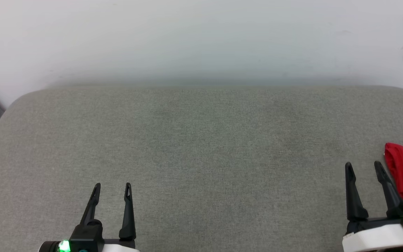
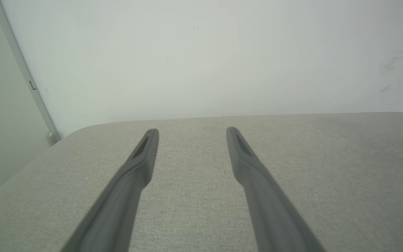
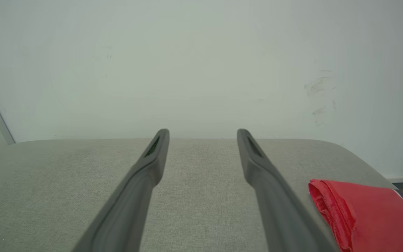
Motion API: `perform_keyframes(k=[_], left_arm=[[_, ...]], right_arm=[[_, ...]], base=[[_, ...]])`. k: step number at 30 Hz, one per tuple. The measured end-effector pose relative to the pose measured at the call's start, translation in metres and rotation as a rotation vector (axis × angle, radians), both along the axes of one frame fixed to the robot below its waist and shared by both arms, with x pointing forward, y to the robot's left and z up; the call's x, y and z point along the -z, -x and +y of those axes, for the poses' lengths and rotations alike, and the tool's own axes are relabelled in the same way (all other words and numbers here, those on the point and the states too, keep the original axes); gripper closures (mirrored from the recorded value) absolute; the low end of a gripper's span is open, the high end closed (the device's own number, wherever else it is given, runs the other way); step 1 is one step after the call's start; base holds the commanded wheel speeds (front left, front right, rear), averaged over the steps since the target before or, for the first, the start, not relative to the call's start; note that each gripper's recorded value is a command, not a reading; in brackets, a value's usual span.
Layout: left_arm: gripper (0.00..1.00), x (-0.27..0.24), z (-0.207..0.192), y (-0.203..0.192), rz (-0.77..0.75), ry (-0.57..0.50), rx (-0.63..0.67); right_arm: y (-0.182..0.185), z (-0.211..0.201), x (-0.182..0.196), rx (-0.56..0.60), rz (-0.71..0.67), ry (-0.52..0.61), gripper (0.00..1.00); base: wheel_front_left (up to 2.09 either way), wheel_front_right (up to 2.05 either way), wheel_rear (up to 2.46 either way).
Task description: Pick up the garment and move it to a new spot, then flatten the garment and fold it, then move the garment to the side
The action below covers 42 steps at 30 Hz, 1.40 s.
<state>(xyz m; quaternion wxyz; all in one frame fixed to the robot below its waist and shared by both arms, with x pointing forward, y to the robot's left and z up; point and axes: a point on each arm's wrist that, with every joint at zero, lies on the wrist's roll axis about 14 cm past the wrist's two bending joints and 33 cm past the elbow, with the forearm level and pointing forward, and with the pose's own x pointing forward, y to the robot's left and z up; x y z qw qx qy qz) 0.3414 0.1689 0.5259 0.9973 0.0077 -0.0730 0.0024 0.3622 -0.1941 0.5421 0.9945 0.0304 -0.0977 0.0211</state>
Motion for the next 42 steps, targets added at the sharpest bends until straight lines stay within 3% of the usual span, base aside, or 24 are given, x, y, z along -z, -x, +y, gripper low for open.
perform_keyframes(k=[13, 27, 28, 34, 42], left_arm=[[0.00, 0.001, 0.000, 0.006, 0.003, 0.013, 0.002], [0.00, 0.011, 0.001, 0.007, 0.033, 0.021, 0.000], [1.00, 0.012, 0.002, 0.006, 0.037, 0.021, -0.001], [1.00, 0.033, 0.003, 0.012, 0.110, 0.034, -0.005], [1.00, 0.041, 0.008, 0.010, 0.154, 0.205, -0.020]], right_arm=[[0.028, -0.002, 0.014, 0.017, 0.040, -0.041, 0.00], [0.030, 0.002, 0.019, 0.005, 0.056, -0.076, 0.00], [0.030, 0.003, 0.020, 0.004, 0.057, -0.077, 1.00], [0.031, 0.002, 0.038, 0.008, 0.117, -0.094, 1.00], [0.030, -0.001, 0.045, 0.019, 0.150, -0.249, 1.00]], base=[[0.00, 0.00, 0.00], [0.00, 0.00, 0.00], [0.00, 0.00, 0.00], [0.00, 0.00, 0.00], [0.00, 0.00, 0.00]])
